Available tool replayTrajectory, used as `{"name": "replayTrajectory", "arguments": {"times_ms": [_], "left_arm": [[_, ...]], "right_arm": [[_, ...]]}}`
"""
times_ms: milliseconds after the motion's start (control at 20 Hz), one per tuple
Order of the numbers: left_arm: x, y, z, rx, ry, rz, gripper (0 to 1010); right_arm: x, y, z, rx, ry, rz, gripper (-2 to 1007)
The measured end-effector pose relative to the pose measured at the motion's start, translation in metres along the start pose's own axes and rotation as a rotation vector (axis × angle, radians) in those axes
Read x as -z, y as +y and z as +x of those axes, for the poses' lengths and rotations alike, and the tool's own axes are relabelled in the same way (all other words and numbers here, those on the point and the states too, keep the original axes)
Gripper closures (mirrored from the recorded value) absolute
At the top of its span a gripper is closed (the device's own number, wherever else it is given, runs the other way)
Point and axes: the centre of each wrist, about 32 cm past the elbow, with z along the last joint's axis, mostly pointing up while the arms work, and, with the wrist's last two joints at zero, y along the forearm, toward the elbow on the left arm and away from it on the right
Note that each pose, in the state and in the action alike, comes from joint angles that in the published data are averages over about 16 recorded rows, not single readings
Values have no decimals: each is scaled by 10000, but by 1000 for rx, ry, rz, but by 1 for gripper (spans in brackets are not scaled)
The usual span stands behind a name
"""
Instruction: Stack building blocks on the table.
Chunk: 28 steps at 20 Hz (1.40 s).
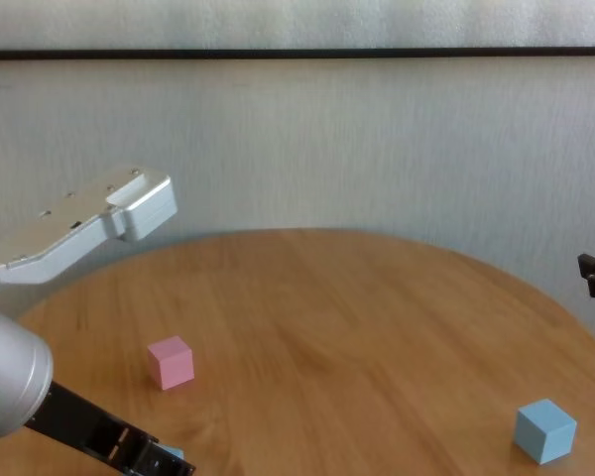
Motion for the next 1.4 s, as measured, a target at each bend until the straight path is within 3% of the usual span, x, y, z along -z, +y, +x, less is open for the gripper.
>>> {"name": "replayTrajectory", "arguments": {"times_ms": [350, 950, 1200, 1400], "left_arm": [[5, 2, -3, -2, 3, 1, 156], [16, 16, -4, -3, 7, -6, 516], [31, 35, 8, -15, 2, -28, 598], [25, 53, 27, -30, -27, -66, 616]], "right_arm": [[0, 0, 0, 0, 0, 0, 0], [0, 0, 0, 0, 0, 0, 1], [0, 0, 0, 0, 0, 0, 1], [0, 0, 0, 0, 0, 0, 1]]}}
